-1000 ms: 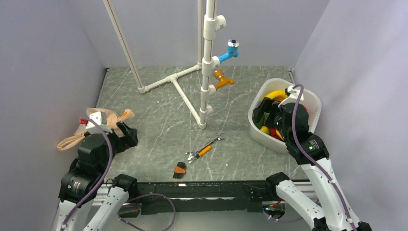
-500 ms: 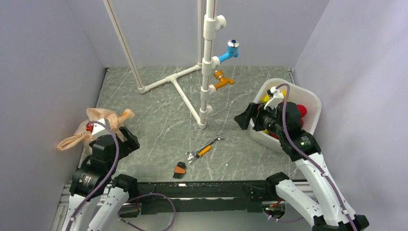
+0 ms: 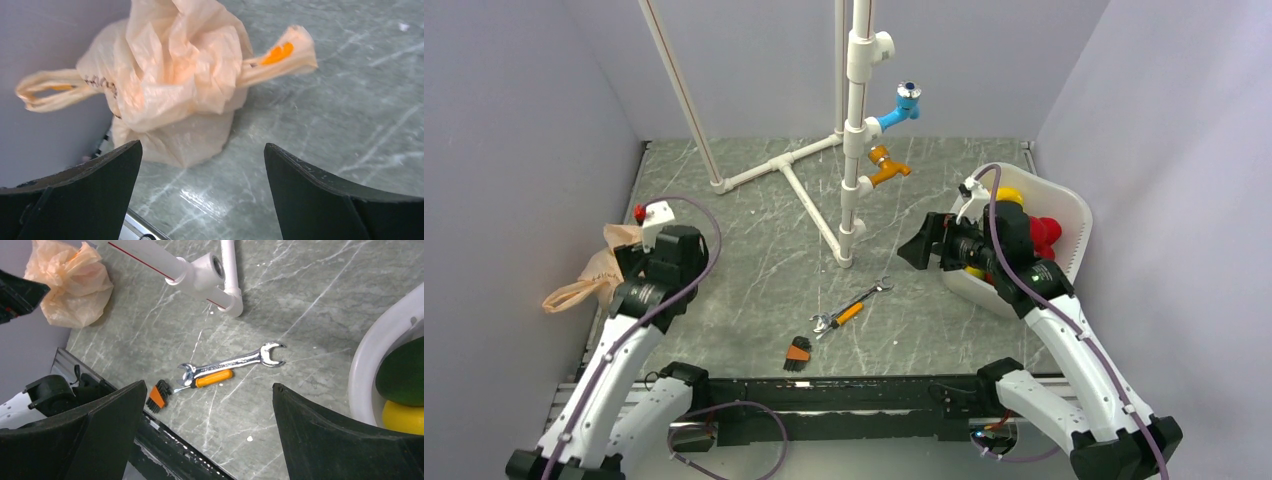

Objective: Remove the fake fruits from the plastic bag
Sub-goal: Move the plastic bag to the center of the board.

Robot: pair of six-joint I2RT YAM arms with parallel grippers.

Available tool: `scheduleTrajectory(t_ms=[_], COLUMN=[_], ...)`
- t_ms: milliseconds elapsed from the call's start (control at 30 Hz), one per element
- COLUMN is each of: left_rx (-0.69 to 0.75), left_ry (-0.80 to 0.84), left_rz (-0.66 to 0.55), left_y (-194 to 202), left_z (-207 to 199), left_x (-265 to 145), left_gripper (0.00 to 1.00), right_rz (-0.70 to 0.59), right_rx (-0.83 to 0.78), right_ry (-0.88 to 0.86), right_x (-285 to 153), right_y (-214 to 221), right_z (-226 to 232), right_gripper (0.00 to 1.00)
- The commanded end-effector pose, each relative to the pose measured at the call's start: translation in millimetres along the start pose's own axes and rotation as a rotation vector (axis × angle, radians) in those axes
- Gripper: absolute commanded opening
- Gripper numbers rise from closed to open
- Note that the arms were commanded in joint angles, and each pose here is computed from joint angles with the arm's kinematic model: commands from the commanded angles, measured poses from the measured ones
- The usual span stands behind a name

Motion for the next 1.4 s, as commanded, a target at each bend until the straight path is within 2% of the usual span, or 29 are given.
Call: scheduleTrajectory(t_ms=[0,200,333,500,600,800,933,1100,1367], left_rx=[-0.020,0.005,0.009,-0.016,-0.018,-0.006,0.010,0.057,0.150], left_ry=[-0.118,-0.141,-0.129,-0.101,-0.099,-0.112,-0.068,0.084,0.459], left_rz=[-0.064,-0.019,-0.028,-0.019,0.012,0.095,0.090,0.047,-0.048], left_y=[-42.9,-47.4,-37.9,-23.2,-19.4,-13.4,-11.2,-16.1,-24.3], left_z=[16.2,19.9,18.1,18.9,18.9,20.4,16.5,4.8,-32.9], left_x=[9.7,34.8,41.1,47.5,51.6,59.7,58.9,52.8,36.1], left_gripper=[0.99,0.99,0.99,0.81,0.75,0.53,0.40,0.23,0.05], right_rz=[-0.067,-0.037,-0.050,-0.131,-0.152,-0.140,-0.096,-0.065,-0.029], right_rx=[0.014,0.048,0.079,0.017,-0.018,-0.033,-0.009,-0.004,0.006], right_ry=[0.038,0.297,0.259,0.115,0.051,0.042,0.051,0.018,-0.010], right_x=[-8.0,-1.4,-1.8,-15.5,-20.8,-15.3,-6.8,-0.9,4.0], right_y=[-12.4,-15.6,-17.5,-24.2,-25.7,-23.5,-19.7,-16.6,-7.2], right_z=[5.1,-23.5,-16.4,3.1,11.5,8.6,5.4,7.0,5.7], right_gripper=[1.00,1.00,1.00,1.00,1.00,1.00,1.00,1.00,1.00])
Point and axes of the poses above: each gripper's point midway between its finger pads, its own x axis out along the fingers, its own z axis along the line the jaws close on, y = z × x, the point moved 6 cm from there along -x, back along the fingers, and after that the axes turned 13 degrees about x, right-handed, at the moved point
